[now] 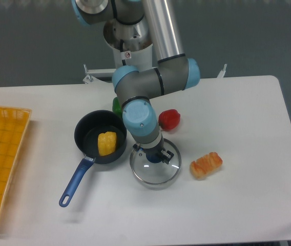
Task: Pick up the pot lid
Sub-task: 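Lift the glass lid by its knob off the table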
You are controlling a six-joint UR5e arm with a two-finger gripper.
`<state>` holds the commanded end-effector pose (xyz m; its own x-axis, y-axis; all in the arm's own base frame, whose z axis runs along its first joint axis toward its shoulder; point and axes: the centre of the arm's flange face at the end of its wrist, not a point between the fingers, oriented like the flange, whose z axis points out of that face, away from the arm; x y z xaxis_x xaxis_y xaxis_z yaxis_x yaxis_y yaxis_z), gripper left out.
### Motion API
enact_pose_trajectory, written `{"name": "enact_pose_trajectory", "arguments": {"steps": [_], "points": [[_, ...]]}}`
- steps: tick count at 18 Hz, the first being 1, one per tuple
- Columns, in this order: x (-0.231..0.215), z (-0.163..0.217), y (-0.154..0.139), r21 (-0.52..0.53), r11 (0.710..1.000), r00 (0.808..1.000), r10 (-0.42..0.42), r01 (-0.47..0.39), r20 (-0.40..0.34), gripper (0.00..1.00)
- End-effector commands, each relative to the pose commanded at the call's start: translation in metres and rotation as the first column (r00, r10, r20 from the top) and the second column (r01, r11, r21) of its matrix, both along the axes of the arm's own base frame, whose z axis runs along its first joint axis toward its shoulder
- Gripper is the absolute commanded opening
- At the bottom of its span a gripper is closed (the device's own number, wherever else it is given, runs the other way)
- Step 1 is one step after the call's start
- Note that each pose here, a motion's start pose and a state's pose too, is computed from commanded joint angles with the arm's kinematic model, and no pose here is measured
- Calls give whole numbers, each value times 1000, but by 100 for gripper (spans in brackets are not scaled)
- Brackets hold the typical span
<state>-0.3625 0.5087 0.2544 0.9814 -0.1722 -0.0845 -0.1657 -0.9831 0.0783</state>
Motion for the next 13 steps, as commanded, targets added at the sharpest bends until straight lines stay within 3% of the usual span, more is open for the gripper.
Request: {"name": "enact_pose_trajectory", "arguments": {"steps": [4,13], "points": [[-7,20,-3,44,999,1000,10,-9,-7,35],[-10,31,-15,17,1000,1000,19,-20,7,35]]}}
